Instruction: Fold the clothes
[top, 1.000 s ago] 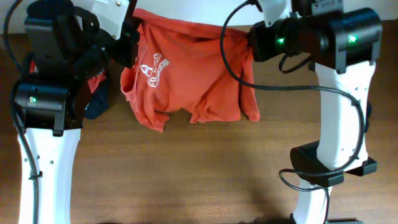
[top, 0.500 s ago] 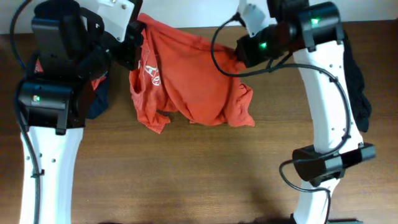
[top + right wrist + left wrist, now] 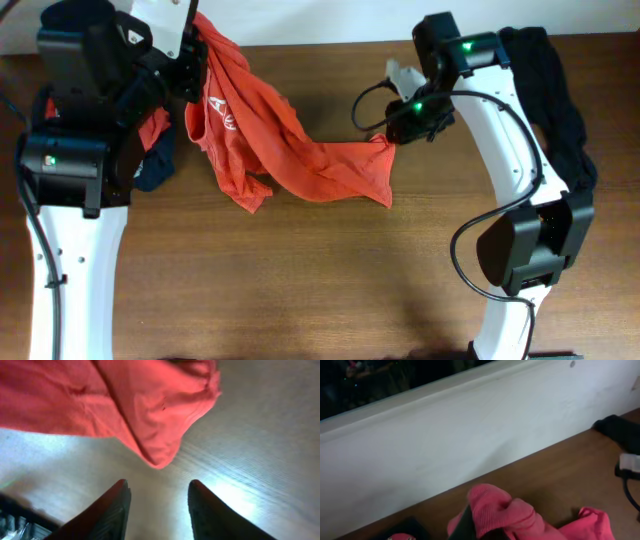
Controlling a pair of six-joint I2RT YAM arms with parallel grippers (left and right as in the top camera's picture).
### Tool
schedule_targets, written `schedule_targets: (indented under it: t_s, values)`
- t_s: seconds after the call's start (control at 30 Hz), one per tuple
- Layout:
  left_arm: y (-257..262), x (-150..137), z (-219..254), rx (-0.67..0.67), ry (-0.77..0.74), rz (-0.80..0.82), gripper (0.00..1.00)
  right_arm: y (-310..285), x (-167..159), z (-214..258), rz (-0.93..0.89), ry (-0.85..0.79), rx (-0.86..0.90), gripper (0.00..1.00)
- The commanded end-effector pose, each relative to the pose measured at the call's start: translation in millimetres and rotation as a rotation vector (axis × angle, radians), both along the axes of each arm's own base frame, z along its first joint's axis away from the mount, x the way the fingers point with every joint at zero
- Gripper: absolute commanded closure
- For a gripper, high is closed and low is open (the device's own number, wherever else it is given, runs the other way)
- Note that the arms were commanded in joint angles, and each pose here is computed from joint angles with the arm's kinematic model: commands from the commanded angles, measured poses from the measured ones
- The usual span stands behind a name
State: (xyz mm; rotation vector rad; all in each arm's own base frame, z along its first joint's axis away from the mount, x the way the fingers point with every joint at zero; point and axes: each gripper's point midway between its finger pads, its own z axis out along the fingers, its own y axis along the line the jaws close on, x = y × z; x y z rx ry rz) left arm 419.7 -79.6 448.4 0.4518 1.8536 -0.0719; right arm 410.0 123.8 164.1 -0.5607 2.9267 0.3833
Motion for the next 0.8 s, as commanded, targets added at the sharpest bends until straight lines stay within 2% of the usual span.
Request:
schedule_targets:
  t_s: [0.0, 0.17, 0.4, 0.6, 0.77]
  values:
    - [5, 11, -1, 0.0, -0.001, 0.033, 0.99, 7, -14, -11, -0.008, 0.075, 0.044, 0.57]
    - [3, 23, -15, 0.004, 0.029, 0.033, 0.99, -2, -32, -43, 0.007, 0.153, -0.035, 0.55]
    - [3, 27, -18, 0.006, 0.033, 0.033, 0.99, -7, -55, -97, 0.102, 0.214, -0.053, 0.51]
    - [2, 32, -19, 0.005, 0.028, 0.033, 0.99, -2, -66, -122, 0.205, 0.206, -0.037, 0.5]
    - [1, 38, -28, 0.007, 0.047, 0.033, 0.99, 14, -73, -137, 0.299, 0.175, -0.043, 0.44]
